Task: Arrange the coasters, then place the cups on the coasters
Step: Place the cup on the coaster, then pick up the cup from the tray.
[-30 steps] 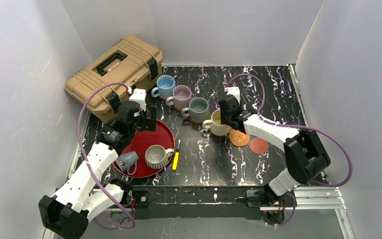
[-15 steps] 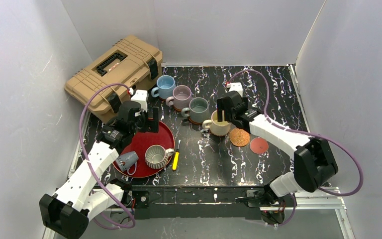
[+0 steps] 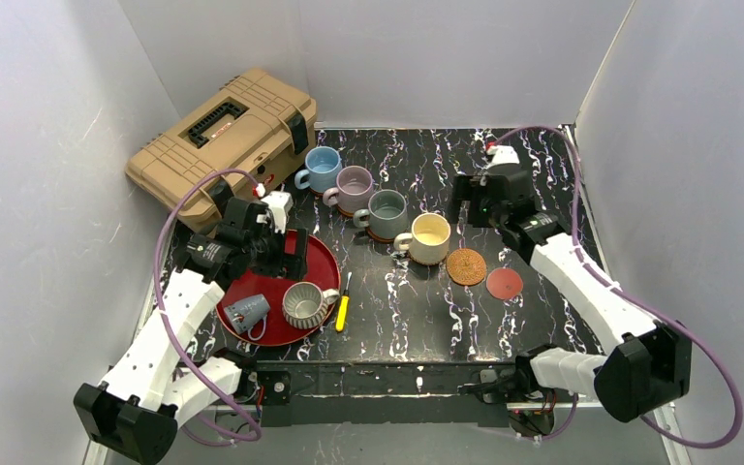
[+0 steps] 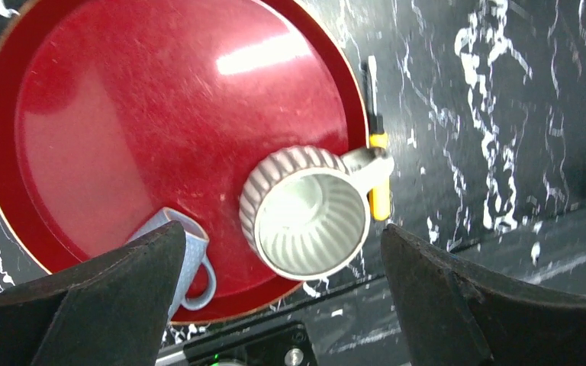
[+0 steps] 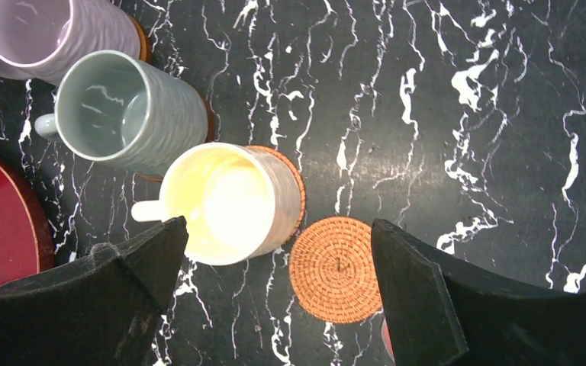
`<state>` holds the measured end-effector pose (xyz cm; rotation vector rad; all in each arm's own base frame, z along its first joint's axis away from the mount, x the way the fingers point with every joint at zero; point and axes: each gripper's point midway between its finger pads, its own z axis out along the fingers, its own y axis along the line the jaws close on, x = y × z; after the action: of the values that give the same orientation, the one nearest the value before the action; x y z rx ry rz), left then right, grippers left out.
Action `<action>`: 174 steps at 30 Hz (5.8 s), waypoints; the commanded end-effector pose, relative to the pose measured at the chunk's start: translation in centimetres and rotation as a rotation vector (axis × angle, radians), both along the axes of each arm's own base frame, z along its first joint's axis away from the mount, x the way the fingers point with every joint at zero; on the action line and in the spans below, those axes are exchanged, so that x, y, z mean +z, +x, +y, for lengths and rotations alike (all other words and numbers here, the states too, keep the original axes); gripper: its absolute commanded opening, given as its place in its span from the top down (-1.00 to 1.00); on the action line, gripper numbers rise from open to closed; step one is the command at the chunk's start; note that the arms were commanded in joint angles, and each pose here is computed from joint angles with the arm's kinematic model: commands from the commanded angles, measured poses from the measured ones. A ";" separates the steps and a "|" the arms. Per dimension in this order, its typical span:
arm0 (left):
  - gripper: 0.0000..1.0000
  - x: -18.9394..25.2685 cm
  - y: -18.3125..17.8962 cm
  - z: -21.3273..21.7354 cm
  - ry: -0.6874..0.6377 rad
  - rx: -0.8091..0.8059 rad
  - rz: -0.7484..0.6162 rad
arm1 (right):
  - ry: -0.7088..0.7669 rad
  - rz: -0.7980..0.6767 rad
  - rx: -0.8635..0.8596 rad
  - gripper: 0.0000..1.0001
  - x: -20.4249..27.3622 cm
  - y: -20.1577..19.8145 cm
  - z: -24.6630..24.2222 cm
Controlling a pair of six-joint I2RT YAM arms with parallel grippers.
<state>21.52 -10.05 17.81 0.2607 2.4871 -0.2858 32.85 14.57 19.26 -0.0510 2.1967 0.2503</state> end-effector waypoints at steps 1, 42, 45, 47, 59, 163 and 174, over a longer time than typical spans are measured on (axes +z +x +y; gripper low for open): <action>-0.93 -1.2 -3.1 -0.5 0.012 -0.188 0.104 | 0.142 0.008 0.082 -0.97 0.8 -1.0 -0.2; 1.00 -8.6 1.3 1.0 0.405 -0.213 0.196 | 0.247 -0.029 0.115 -0.97 3.1 -3.8 -2.2; 1.00 -7.5 1.3 2.5 0.417 -0.034 0.178 | 0.243 -0.027 0.105 -0.97 3.0 -3.8 -2.3; 1.00 -7.2 1.0 2.9 0.396 0.090 0.196 | 0.246 -0.027 0.096 -0.97 3.0 -3.7 -2.4; 1.00 -8.4 0.9 2.6 0.372 0.343 0.296 | 0.234 -0.030 0.074 -0.97 3.0 -4.2 -2.9; 1.00 -7.0 2.7 -1.6 -0.064 0.596 0.221 | 0.077 0.108 0.356 -0.41 -8.0 -14.7 29.4; 1.00 -6.8 2.7 -0.4 -0.038 0.639 0.170 | 0.161 0.043 0.365 -0.45 -3.1 -15.5 29.0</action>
<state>23.45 -10.02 9.57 -0.5412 2.6459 -0.0289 17.66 42.25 9.99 -0.4407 2.3028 0.4838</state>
